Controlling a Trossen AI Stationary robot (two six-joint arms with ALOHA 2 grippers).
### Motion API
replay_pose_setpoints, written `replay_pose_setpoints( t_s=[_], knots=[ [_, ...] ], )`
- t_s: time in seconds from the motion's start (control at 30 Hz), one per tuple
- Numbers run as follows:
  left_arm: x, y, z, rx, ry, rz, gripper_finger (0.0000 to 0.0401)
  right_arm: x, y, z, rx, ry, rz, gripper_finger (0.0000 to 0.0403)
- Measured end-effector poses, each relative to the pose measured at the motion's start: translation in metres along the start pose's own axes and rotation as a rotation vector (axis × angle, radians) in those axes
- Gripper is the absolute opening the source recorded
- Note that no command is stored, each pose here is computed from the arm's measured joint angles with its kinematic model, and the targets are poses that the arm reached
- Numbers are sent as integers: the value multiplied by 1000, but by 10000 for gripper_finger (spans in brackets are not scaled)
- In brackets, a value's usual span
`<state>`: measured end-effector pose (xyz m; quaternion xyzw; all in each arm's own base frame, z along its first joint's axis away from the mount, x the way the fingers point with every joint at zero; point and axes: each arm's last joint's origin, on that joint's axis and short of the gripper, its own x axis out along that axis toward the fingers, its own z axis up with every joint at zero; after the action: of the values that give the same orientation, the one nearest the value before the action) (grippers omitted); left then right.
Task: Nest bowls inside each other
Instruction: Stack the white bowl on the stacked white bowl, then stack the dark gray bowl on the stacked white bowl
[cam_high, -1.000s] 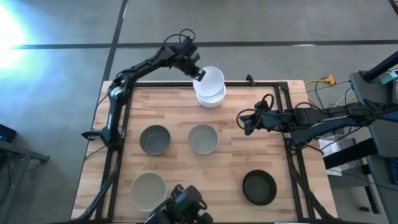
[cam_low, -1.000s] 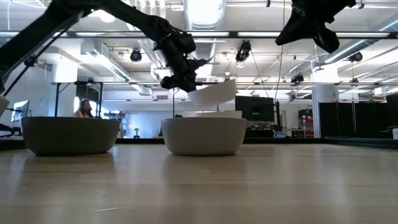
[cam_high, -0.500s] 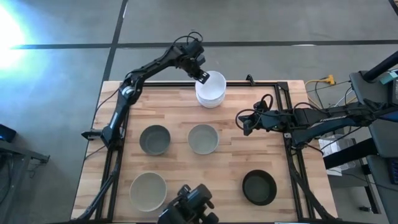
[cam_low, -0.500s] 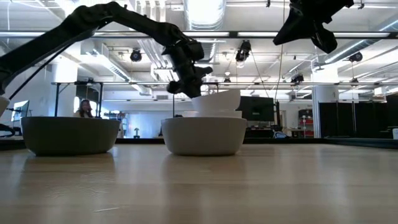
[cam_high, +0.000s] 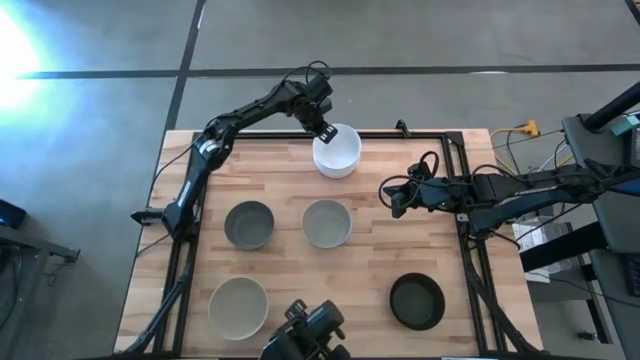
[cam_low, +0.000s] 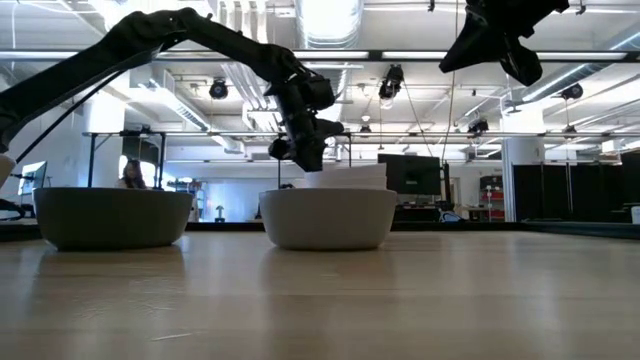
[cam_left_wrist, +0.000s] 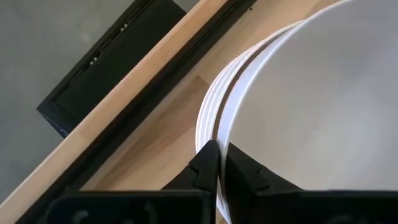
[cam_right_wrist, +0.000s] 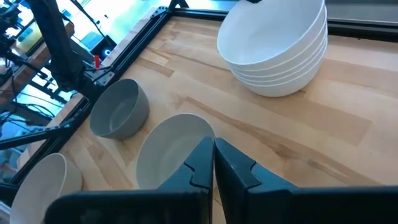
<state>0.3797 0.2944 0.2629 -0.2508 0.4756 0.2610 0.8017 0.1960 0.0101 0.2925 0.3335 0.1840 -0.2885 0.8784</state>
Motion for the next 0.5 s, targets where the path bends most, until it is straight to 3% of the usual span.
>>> replay_pose_setpoints(
  t_s=[0.13,0.5],
  knots=[
    [-3,0,0,10,-7,3,39,0,0,0,0,3,3,9],
    [-22,-4,3,32,-47,-5,193,0,0,0,0,3,3,9]
  ],
)
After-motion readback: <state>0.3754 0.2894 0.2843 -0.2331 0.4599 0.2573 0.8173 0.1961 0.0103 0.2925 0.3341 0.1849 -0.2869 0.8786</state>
